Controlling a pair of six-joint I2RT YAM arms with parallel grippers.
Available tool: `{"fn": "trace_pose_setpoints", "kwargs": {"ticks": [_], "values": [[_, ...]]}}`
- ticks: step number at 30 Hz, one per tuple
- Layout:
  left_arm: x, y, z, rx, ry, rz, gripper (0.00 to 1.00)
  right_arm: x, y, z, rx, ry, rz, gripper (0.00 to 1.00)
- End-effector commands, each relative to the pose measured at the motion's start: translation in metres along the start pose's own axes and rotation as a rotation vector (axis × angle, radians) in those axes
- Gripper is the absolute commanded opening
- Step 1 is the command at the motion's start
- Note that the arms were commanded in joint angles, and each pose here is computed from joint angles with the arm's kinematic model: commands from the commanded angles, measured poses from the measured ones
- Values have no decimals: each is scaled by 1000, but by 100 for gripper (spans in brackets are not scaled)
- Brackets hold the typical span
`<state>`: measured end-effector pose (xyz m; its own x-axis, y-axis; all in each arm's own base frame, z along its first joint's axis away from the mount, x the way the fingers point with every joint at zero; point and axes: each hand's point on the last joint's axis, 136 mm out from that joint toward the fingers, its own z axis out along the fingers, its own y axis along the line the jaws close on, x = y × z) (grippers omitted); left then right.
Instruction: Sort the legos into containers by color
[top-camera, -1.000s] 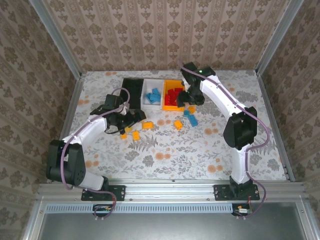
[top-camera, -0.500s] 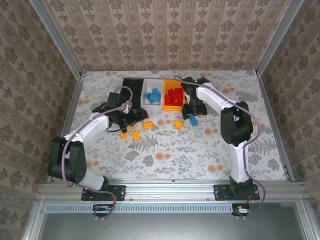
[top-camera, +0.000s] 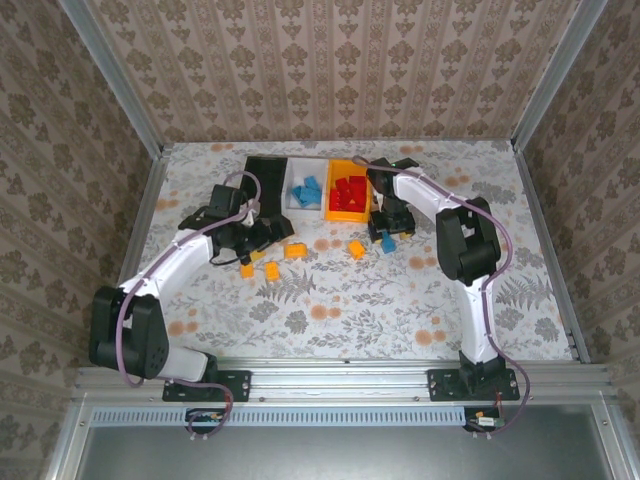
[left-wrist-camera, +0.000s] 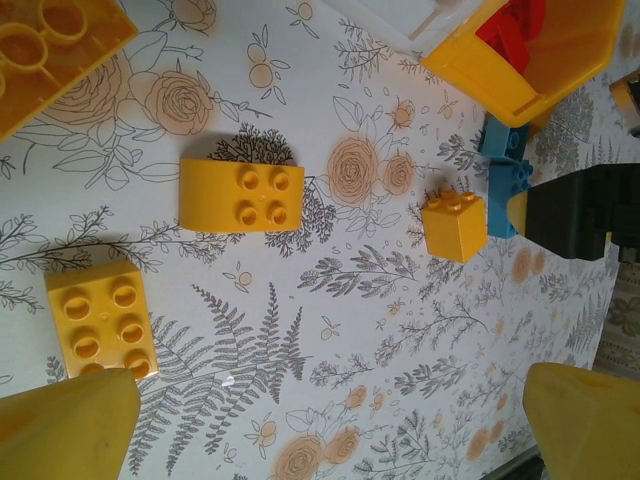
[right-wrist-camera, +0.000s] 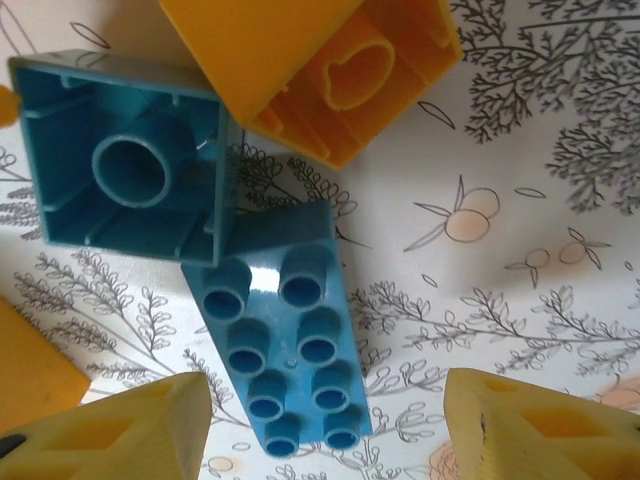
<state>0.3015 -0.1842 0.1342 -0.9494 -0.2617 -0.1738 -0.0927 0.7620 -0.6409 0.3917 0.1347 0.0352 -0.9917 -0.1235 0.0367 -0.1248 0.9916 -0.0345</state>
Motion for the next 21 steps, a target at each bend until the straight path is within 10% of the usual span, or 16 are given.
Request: {"fn": "trace_pose_setpoints", "kwargs": {"ticks": [1, 21], "values": [[7, 8, -5, -25, 4, -26, 100, 4, 1, 16, -2, 42, -11, 63], [6, 13, 0, -17, -2, -52, 100, 12, -3, 7, 12, 25, 0, 40]]}}
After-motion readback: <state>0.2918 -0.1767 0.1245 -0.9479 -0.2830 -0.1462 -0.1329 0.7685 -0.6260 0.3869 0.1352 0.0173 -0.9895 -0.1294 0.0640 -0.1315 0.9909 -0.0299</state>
